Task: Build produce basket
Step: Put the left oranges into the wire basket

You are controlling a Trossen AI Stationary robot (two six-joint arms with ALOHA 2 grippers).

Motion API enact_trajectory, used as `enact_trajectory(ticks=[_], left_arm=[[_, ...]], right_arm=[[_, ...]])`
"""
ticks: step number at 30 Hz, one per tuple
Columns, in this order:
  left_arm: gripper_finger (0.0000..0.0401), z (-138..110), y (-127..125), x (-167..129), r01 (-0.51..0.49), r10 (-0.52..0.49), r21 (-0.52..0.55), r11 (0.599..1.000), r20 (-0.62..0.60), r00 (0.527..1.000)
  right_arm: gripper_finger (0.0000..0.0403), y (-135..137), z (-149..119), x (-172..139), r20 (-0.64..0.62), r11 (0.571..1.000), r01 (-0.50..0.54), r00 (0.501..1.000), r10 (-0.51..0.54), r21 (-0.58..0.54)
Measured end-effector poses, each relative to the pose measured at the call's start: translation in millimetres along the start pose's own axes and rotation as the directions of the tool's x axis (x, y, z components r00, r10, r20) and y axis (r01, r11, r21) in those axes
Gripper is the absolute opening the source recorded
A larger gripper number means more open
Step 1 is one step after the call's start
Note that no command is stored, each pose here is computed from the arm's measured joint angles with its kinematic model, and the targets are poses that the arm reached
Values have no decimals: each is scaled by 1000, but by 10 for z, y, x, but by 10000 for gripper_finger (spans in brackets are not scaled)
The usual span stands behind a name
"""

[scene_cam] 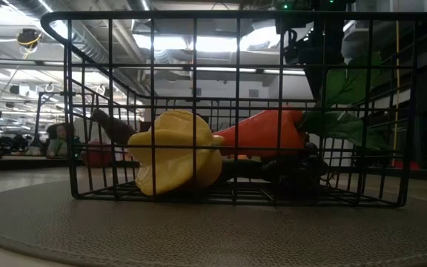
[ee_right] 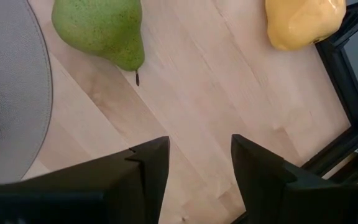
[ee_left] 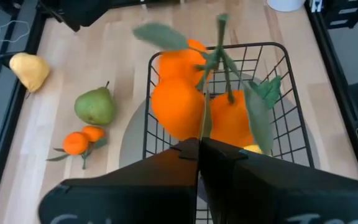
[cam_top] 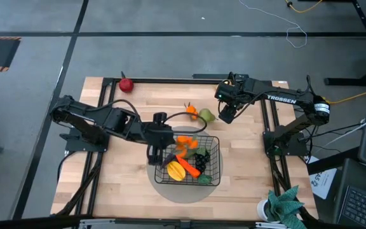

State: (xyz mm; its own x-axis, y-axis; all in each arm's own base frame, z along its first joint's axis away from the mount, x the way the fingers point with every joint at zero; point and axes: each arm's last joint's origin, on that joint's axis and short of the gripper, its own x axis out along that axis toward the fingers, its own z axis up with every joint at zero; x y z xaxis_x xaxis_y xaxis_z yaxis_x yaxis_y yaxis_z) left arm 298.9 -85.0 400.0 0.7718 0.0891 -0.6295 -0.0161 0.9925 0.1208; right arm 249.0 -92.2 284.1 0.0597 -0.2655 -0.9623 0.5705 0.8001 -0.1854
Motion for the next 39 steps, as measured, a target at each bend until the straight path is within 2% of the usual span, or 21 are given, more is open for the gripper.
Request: enact_trajectory(ticks=[39], left_arm=[[0, -5, -48, -13, 12, -12, 8, 1000, 3, 1000]], right_arm=[[161, 0, 1, 0, 1, 1000, 0, 1000, 0, 0]])
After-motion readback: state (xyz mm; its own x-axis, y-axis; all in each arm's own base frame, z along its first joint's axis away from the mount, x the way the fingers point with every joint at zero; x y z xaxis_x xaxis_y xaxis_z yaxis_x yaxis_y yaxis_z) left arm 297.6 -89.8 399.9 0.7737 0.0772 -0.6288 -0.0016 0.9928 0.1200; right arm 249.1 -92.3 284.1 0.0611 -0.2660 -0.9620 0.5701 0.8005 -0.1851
